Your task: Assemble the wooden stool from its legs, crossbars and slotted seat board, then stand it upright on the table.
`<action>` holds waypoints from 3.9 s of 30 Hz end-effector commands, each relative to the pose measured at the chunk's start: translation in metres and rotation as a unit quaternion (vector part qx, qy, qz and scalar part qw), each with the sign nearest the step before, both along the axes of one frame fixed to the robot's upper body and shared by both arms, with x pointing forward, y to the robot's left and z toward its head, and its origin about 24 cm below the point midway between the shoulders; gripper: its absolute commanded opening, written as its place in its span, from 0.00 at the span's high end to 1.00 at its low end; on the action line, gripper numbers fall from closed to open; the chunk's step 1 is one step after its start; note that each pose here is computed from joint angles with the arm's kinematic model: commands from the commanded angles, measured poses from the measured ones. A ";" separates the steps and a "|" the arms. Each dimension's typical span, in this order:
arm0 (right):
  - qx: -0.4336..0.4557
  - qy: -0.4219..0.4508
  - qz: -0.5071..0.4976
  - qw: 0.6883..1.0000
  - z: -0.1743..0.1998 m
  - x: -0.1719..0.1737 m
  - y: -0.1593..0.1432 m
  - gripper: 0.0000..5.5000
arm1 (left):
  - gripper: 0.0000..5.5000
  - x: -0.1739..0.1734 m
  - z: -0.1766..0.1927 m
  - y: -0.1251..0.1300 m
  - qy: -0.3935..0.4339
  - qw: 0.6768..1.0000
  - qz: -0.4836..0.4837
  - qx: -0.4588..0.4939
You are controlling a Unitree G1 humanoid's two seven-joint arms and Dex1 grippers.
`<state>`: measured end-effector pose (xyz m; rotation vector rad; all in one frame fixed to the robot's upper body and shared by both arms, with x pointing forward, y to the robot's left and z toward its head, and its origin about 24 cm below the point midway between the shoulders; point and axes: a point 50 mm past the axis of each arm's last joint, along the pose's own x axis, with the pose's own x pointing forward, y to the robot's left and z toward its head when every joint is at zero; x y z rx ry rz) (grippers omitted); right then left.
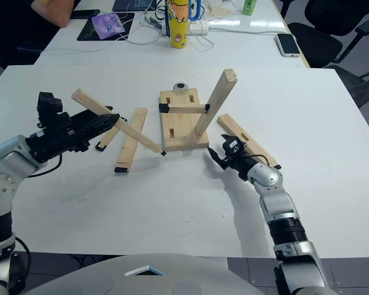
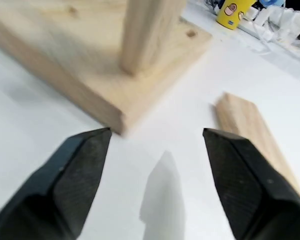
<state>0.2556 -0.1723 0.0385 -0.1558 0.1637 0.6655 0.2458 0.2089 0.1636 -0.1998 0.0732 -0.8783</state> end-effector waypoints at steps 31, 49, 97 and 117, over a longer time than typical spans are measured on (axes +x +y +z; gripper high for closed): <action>-0.055 0.245 -0.035 0.967 -0.056 0.003 0.088 1.00 | 0.62 0.060 0.002 -0.026 -0.135 0.974 -0.127 0.130; -0.107 0.294 -0.038 0.949 -0.069 -0.019 0.049 1.00 | 0.62 0.047 0.009 -0.009 -0.139 0.976 -0.091 0.141; -0.079 0.492 -0.087 0.862 -0.036 -0.040 0.046 1.00 | 0.62 0.018 0.009 -0.017 -0.152 0.983 -0.015 0.099; 0.139 0.051 -0.076 0.986 0.004 -0.030 0.018 1.00 | 0.62 0.002 0.014 -0.041 -0.137 0.987 -0.058 0.066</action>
